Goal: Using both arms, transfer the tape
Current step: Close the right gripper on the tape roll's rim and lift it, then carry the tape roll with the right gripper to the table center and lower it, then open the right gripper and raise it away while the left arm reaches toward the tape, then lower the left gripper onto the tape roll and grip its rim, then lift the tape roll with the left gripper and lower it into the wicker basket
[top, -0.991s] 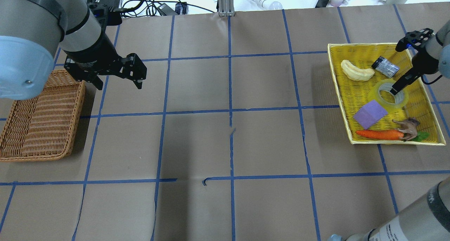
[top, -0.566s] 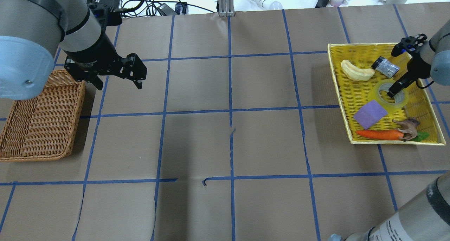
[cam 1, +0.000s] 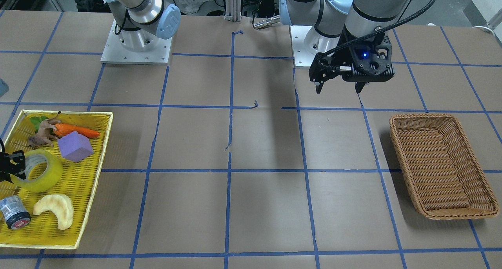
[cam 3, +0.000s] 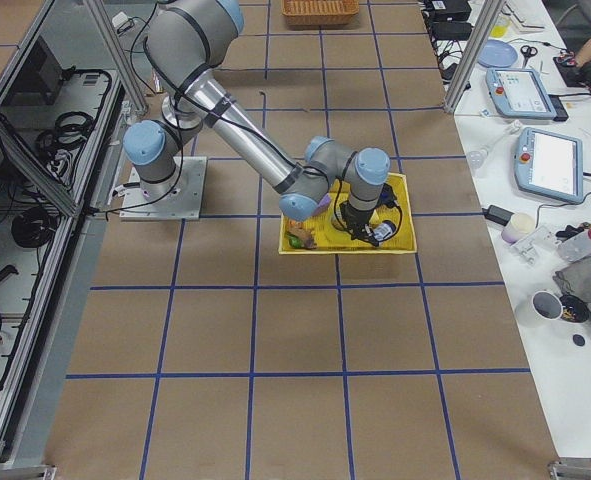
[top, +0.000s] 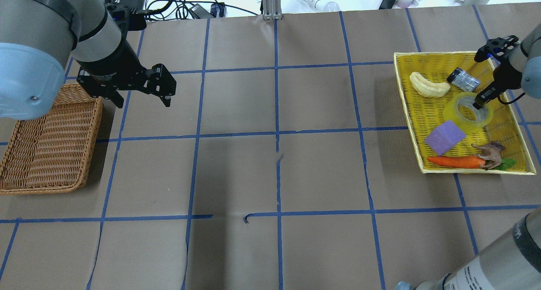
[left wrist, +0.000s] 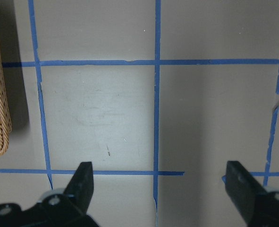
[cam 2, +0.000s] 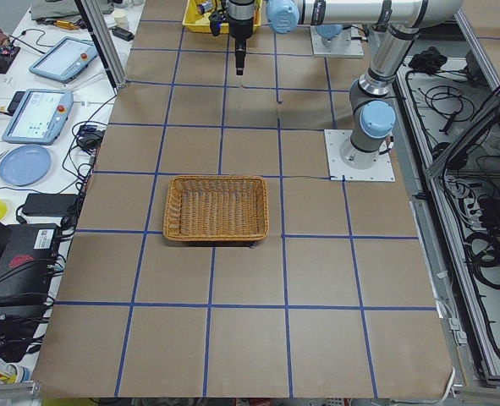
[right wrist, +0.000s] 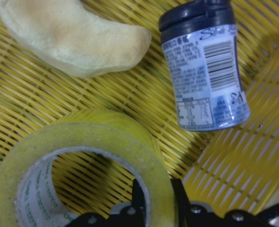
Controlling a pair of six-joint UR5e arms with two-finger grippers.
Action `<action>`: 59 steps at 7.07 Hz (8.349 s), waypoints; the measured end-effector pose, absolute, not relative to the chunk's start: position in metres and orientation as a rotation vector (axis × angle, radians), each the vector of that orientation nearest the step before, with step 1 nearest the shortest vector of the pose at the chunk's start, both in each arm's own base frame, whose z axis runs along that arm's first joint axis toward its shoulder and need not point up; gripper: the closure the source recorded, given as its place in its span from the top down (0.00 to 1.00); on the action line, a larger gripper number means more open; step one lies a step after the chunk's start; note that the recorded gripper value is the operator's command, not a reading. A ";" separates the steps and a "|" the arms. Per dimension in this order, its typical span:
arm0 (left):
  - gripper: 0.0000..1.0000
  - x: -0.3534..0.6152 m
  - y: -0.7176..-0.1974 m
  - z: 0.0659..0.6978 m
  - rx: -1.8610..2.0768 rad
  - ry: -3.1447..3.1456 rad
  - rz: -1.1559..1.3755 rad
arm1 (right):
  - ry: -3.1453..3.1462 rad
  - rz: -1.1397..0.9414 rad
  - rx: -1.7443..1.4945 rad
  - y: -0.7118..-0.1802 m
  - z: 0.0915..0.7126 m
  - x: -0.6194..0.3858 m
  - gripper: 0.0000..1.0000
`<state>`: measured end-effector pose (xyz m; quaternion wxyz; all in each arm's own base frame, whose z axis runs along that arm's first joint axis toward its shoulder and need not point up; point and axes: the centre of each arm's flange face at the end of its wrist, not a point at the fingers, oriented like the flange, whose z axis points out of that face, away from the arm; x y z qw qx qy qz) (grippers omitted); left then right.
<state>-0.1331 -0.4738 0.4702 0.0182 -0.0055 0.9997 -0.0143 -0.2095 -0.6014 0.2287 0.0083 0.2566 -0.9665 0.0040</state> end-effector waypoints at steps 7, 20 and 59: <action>1.00 -0.129 -0.476 0.472 -0.028 3.105 -0.053 | -2.977 0.129 0.755 -0.660 0.350 -0.048 0.00; 1.00 -0.126 -0.479 0.468 -0.032 3.086 -0.044 | -3.174 0.044 0.307 -0.669 0.214 0.307 0.99; 0.00 0.288 -0.561 0.280 0.072 3.188 0.092 | -3.142 0.027 0.079 -0.520 0.519 0.152 1.00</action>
